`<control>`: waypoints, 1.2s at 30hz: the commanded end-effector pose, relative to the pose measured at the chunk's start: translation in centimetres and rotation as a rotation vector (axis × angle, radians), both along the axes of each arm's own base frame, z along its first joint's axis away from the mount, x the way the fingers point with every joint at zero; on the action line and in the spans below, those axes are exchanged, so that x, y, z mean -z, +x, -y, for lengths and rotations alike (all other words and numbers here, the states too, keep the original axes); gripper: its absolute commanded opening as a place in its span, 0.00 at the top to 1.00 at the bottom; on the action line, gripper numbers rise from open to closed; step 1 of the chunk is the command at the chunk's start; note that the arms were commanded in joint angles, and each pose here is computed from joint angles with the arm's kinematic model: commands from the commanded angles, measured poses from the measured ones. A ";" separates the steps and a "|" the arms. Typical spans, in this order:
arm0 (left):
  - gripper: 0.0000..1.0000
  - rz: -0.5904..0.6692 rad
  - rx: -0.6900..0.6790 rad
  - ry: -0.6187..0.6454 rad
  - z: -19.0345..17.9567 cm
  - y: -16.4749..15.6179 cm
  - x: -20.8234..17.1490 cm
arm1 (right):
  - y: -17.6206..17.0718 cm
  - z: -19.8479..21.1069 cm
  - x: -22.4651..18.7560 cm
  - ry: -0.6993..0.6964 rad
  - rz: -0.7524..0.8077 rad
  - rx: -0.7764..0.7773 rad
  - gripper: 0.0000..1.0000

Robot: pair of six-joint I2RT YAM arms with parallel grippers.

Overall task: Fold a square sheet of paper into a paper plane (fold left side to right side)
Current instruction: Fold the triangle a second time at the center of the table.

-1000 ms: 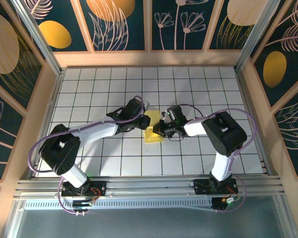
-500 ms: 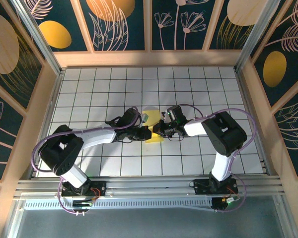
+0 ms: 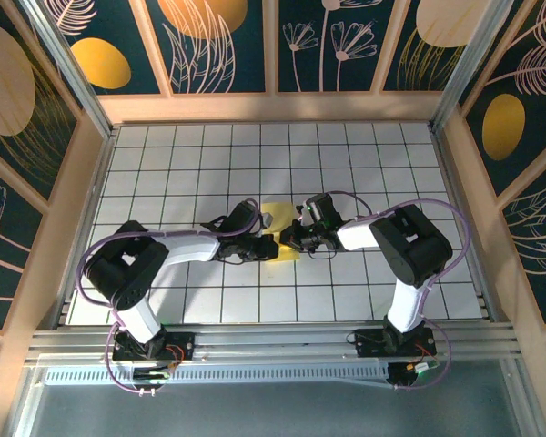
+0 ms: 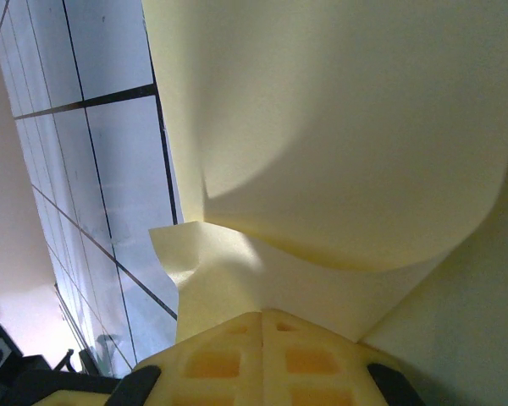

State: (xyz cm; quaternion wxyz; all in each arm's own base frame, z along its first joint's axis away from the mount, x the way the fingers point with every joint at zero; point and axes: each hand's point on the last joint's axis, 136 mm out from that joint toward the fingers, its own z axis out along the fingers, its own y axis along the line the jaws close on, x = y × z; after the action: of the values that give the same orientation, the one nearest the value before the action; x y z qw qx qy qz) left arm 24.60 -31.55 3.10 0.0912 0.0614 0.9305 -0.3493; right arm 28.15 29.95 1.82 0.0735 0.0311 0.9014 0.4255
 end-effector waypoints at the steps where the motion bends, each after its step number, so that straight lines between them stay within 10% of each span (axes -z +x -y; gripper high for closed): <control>1: 0.98 -0.011 -0.009 0.012 0.1 0.4 0.5 | -1.4 1.3 2.6 -0.090 -0.056 0.003 1.00; 36: 0.97 -0.015 -0.020 0.088 -1.3 0.1 1.9 | -1.6 1.4 2.9 -0.100 -0.063 -0.003 1.00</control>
State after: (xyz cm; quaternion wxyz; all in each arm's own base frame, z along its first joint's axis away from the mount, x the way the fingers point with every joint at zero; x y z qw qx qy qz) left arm 24.66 -30.72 1.74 0.0886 0.0529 0.9412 -0.3217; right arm 28.15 29.95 1.81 0.0736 0.0309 0.9015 0.4252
